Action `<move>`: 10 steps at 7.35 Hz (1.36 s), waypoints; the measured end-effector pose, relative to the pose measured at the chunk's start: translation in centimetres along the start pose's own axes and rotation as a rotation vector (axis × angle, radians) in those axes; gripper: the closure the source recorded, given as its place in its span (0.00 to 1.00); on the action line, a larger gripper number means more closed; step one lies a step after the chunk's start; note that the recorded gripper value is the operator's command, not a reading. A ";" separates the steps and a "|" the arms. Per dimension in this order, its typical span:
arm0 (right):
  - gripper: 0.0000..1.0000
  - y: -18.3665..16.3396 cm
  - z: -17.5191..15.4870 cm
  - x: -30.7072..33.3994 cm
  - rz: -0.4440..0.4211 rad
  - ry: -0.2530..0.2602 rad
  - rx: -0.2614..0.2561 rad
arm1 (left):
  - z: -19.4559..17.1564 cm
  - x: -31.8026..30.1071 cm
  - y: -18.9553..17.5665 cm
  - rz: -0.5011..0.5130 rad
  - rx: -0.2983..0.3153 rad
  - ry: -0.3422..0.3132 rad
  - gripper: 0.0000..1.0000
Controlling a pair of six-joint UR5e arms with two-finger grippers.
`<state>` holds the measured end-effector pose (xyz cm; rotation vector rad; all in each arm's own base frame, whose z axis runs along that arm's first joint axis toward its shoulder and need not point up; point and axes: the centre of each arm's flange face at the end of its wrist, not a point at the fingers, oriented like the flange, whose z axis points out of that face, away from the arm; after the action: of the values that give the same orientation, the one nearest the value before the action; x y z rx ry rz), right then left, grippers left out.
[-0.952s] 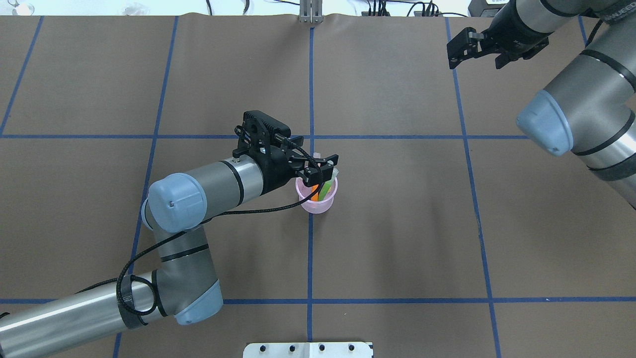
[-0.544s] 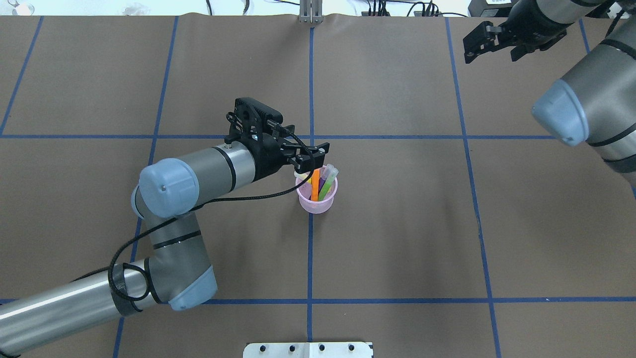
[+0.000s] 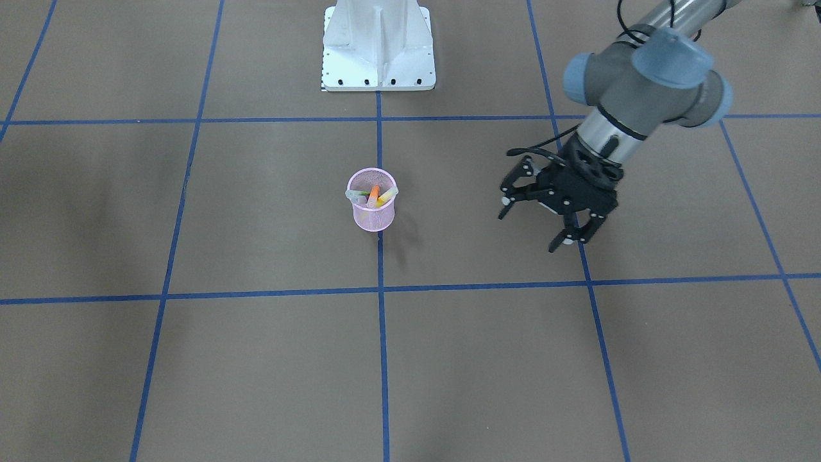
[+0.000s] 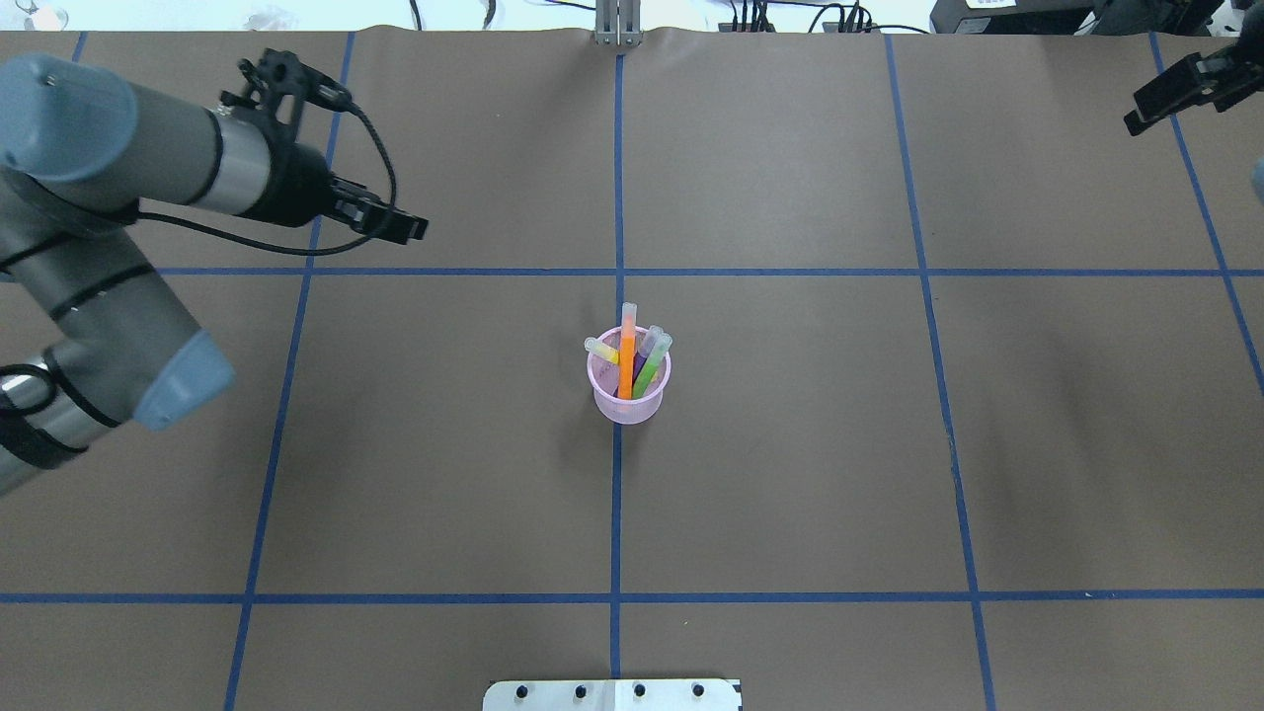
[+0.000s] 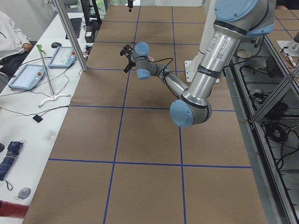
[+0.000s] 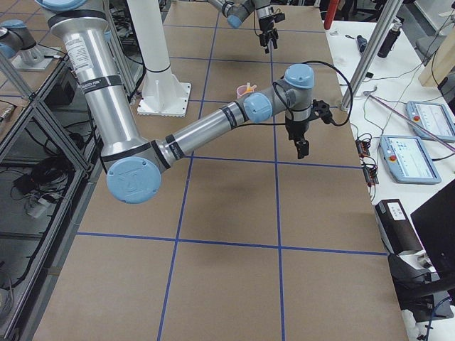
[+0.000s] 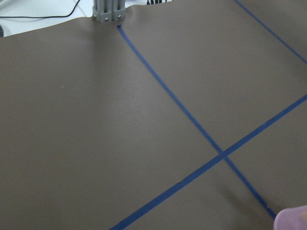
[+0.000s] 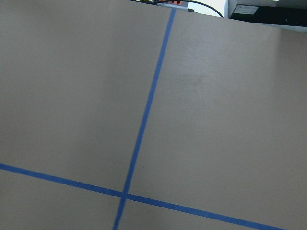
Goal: Collect pens into pen holder
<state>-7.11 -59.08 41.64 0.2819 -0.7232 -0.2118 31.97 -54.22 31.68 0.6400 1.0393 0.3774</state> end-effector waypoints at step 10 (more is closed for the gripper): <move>0.00 19.9 3.9 20.1 0.058 0.050 -0.184 | -22.1 -34.9 20.4 -0.198 -0.419 -0.165 0.00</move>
<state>6.78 -46.81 63.30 0.0906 -0.6566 -0.2143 -3.75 -51.88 60.62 0.1864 0.8239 0.3488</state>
